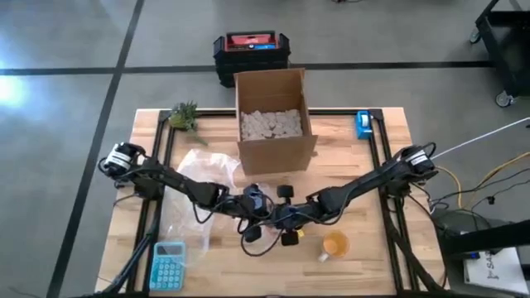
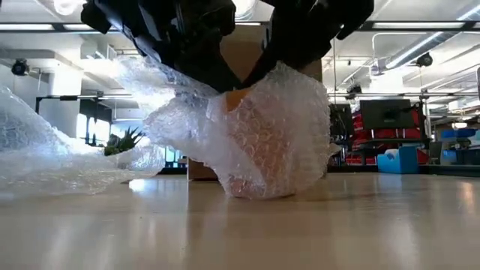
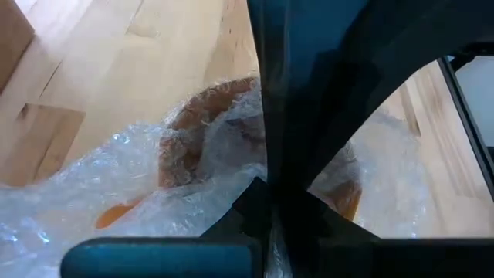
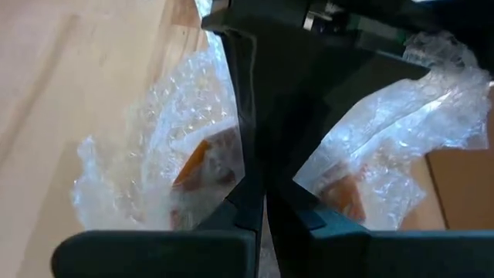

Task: Wrap mug
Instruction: Wrap the orange mug with bubble wrap

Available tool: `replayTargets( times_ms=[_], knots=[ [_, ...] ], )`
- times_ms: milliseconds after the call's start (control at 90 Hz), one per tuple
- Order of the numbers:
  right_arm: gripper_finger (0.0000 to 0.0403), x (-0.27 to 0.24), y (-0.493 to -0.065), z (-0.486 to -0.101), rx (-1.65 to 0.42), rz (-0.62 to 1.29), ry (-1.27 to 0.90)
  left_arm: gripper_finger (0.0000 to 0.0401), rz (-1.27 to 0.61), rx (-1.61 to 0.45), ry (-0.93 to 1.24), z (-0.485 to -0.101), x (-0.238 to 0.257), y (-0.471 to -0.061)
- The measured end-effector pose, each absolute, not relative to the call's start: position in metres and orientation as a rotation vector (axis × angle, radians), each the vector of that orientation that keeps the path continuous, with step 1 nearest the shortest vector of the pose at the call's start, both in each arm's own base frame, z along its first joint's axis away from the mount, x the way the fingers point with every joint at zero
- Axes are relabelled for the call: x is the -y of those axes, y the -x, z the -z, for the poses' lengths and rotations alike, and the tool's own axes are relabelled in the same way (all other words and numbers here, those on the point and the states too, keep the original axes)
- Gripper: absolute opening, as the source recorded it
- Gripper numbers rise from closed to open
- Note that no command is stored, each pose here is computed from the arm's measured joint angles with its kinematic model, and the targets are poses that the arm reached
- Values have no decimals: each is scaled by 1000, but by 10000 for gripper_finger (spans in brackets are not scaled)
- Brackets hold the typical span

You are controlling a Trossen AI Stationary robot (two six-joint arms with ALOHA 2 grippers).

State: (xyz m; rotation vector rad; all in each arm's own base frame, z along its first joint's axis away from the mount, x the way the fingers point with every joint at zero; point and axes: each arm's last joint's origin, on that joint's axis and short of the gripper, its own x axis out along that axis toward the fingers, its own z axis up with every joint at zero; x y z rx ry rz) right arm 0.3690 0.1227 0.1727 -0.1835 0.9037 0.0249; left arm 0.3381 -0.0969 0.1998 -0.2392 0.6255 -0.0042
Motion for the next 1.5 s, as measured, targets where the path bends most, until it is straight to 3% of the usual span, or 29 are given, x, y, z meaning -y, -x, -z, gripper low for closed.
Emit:
replayTargets(
  times_ms=[389, 778, 1011, 1122, 1278, 1389, 1500],
  knots=[
    [2, -122, -368, -170, -919, -23, 189, 12, -2, -646, 246, -200, 96, -337],
    [2, -121, -364, -163, -966, -18, 190, 134, 52, -606, 248, -217, 97, -334],
    [2, -121, -364, -163, -965, -14, 190, 175, 82, -534, 208, -252, 94, -324],
    [2, -121, -364, -163, -964, -14, 191, 178, 63, -549, 231, -275, 89, -311],
    [2, -121, -364, -163, -962, -14, 189, 165, -108, -680, 267, -281, 81, -281],
    [2, -121, -364, -163, -959, -13, 188, 150, -208, -772, 270, -267, 80, -266],
    [2, -121, -364, -164, -956, -14, 189, 135, -167, -832, 300, -234, 84, -267]
  ],
)
